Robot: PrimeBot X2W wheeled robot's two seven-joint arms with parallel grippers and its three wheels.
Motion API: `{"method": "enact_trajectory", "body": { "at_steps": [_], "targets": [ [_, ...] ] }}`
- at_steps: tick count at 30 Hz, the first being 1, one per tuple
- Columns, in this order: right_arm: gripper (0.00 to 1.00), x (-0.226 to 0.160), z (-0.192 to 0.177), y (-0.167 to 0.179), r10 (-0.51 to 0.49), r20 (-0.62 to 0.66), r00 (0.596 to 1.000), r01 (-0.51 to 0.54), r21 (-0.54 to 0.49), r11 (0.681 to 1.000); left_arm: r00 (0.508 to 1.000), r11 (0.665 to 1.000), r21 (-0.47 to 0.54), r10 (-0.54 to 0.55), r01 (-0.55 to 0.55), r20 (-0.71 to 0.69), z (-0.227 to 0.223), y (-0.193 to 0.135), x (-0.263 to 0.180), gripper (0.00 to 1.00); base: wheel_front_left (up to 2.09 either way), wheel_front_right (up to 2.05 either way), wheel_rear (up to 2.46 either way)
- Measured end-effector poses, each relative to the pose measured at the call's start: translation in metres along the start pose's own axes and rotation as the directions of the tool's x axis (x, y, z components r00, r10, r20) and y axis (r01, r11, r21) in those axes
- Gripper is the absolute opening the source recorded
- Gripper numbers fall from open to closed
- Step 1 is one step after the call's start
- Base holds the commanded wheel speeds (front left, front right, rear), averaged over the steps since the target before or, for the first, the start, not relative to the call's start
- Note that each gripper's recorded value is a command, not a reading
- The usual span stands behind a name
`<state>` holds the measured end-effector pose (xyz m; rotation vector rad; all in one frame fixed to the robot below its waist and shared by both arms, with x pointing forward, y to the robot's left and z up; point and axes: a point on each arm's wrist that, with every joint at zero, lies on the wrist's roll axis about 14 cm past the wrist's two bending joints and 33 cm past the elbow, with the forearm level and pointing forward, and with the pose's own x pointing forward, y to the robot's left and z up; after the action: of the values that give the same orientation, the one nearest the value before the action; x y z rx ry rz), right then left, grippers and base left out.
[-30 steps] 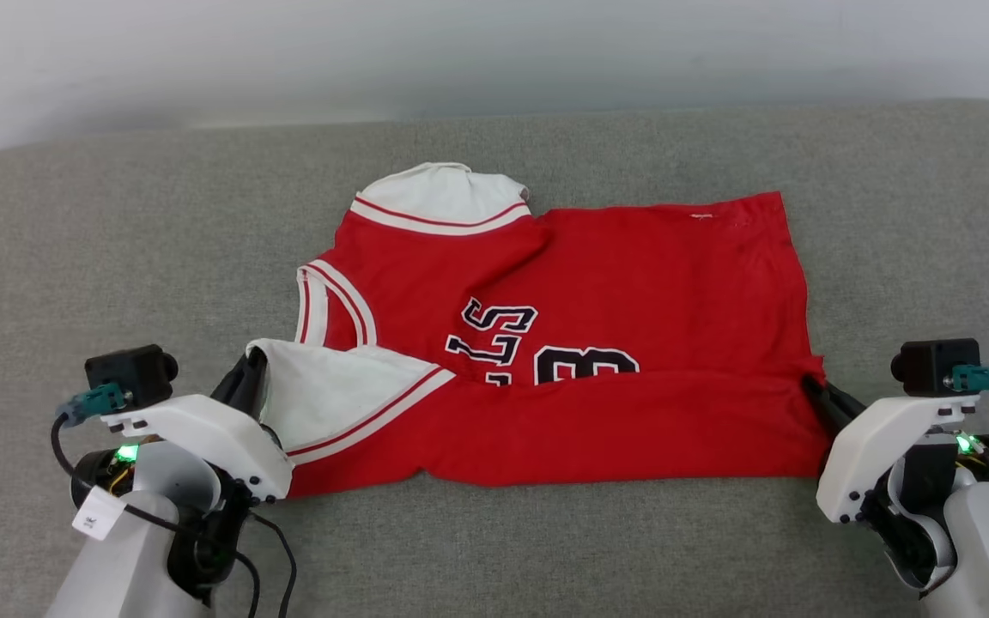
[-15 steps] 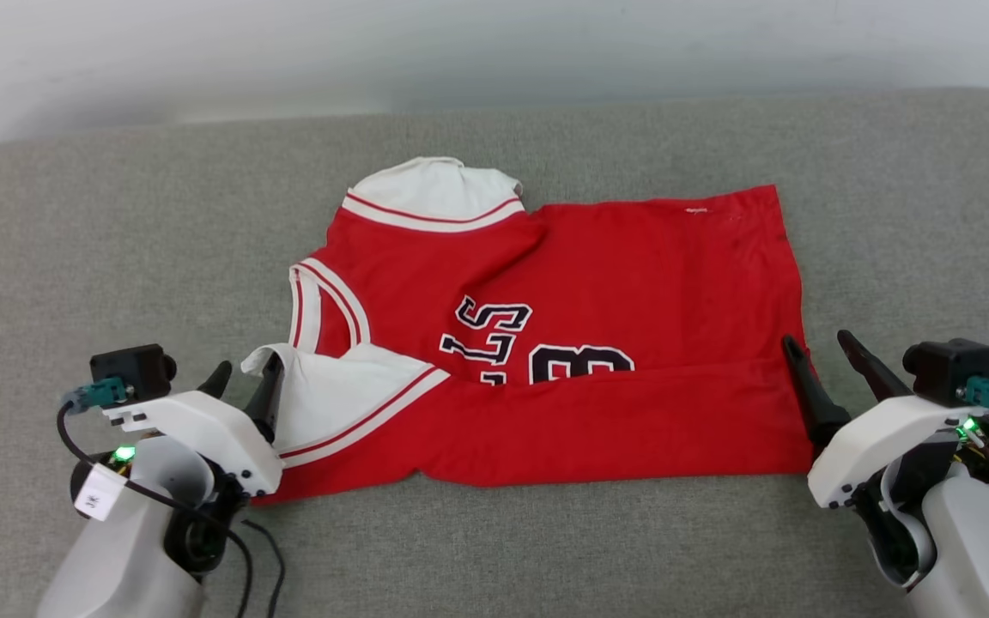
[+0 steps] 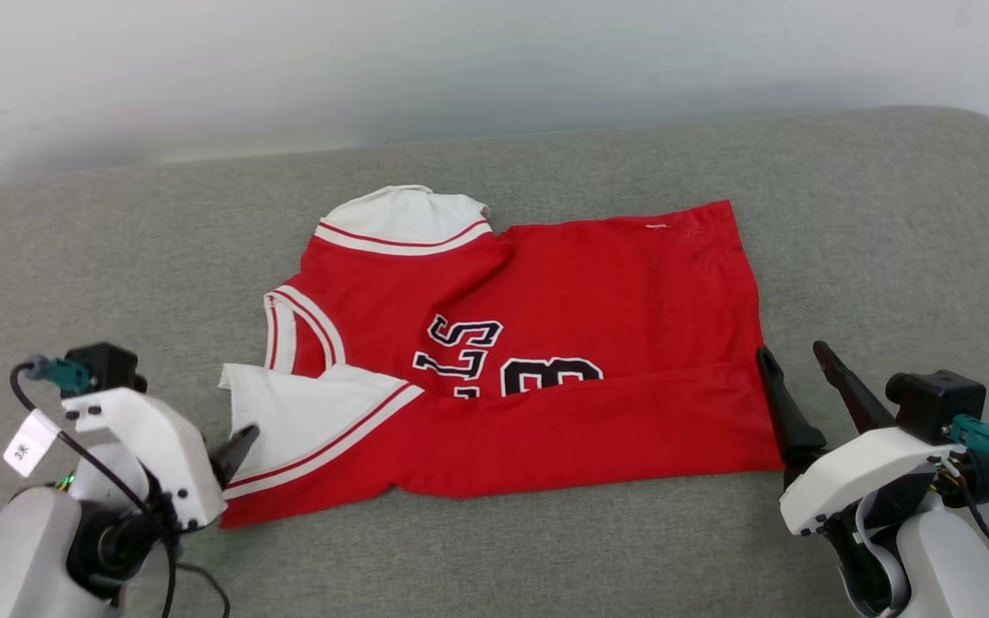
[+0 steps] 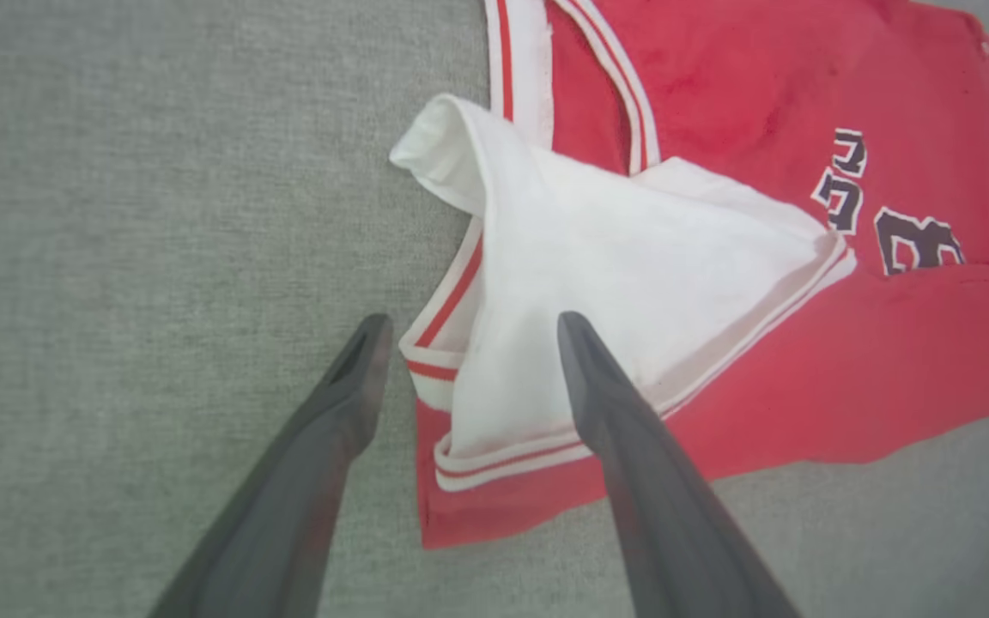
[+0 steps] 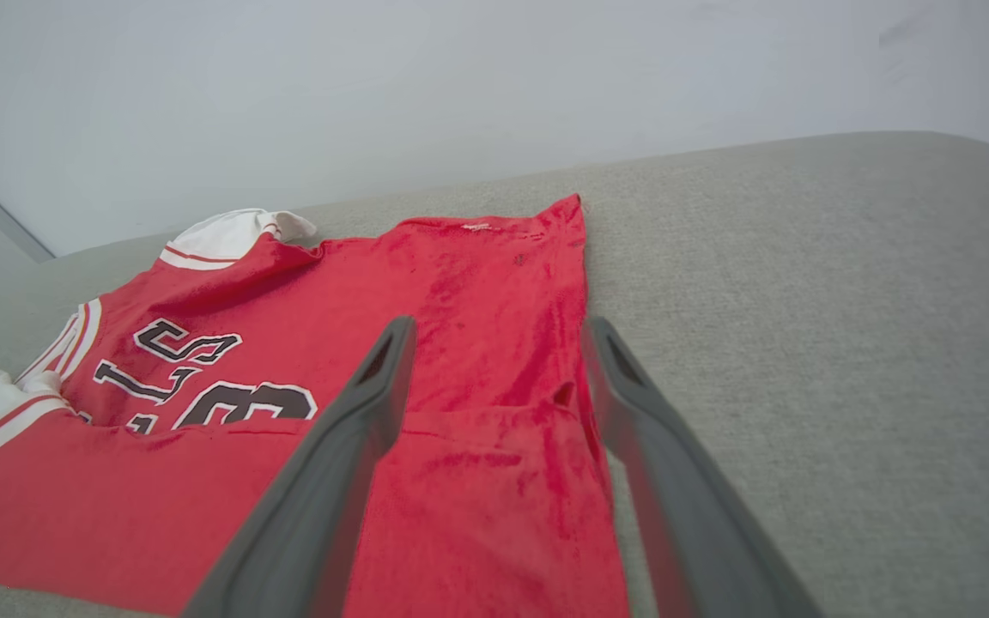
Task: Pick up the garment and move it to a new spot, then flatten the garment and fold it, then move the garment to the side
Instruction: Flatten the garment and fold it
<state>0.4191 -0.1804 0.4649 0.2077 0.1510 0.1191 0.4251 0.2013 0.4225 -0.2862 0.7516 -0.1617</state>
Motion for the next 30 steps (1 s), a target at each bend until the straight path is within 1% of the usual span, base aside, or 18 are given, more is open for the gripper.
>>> {"method": "enact_trajectory", "body": {
  "at_steps": [3, 7, 11, 12, 13, 14, 17, 19, 23, 26, 30],
  "targets": [
    [1.0, -0.003, 0.001, -0.002, -0.013, 0.006, 1.0, 0.013, 0.006, 1.0, 0.993, 1.0, -0.011, 0.012, -0.013, -0.116, -0.021, 0.003, 0.0, 1.0, 0.0, 0.0, 0.0],
    [1.0, -0.004, 0.0, -0.007, -0.03, 0.007, 1.0, 0.03, 0.017, 0.999, 0.971, 0.999, -0.028, 0.018, -0.025, -0.237, -0.048, 0.003, 0.005, 1.0, 0.0, 0.0, 0.0],
    [1.0, -0.006, -0.004, -0.017, -0.063, -0.006, 0.998, 0.063, 0.027, 0.998, 0.949, 0.999, -0.038, -0.002, -0.011, -0.315, -0.061, -0.002, 0.011, 1.0, 0.0, 0.0, 0.0],
    [1.0, -0.006, -0.005, -0.02, -0.071, -0.012, 0.997, 0.072, 0.029, 0.997, 0.943, 0.998, -0.055, -0.012, -0.007, -0.333, -0.064, -0.003, 0.012, 0.46, 0.0, 0.0, 0.0],
    [1.0, -0.007, -0.005, -0.022, -0.078, -0.013, 0.997, 0.079, 0.031, 0.996, 0.939, 0.998, -0.067, -0.017, -0.006, -0.344, -0.067, -0.005, 0.013, 0.29, 0.0, 0.0, 0.0],
    [1.0, -0.007, -0.006, -0.025, -0.084, -0.018, 0.996, 0.085, 0.032, 0.996, 0.937, 0.998, -0.068, -0.019, -0.005, -0.349, -0.068, -0.006, 0.013, 0.0, 0.0, 0.0, 0.0],
    [1.0, -0.007, -0.007, -0.029, -0.093, -0.042, 0.995, 0.095, 0.041, 0.995, 0.937, 0.997, -0.072, -0.029, 0.004, -0.348, -0.07, -0.01, 0.013, 0.0, 0.0, 0.0, 0.0],
    [1.0, -0.008, -0.011, -0.03, -0.09, -0.082, 0.993, 0.095, 0.058, 0.994, 0.942, 0.997, -0.072, -0.044, 0.021, -0.332, -0.071, -0.015, 0.012, 0.0, 0.0, 0.0, 0.0],
    [1.0, -0.012, -0.023, -0.036, -0.081, -0.209, 0.975, 0.099, 0.078, 0.992, 0.965, 0.999, -0.047, -0.035, 0.024, -0.259, -0.062, -0.014, 0.006, 0.0, 0.0, 0.0, 0.0],
    [1.0, -0.018, -0.04, -0.04, -0.068, -0.35, 0.934, 0.102, 0.082, 0.991, 0.983, 0.999, -0.025, -0.025, 0.021, -0.182, -0.048, -0.015, 0.001, 0.0, 0.0, 0.0, 0.0],
    [1.0, -0.024, -0.058, -0.04, -0.041, -0.518, 0.855, 0.086, 0.063, 0.994, 0.994, 1.0, -0.006, -0.021, 0.02, -0.104, -0.034, -0.014, -0.009, 0.0, 0.0, 0.0, 0.0]
  ]
}}
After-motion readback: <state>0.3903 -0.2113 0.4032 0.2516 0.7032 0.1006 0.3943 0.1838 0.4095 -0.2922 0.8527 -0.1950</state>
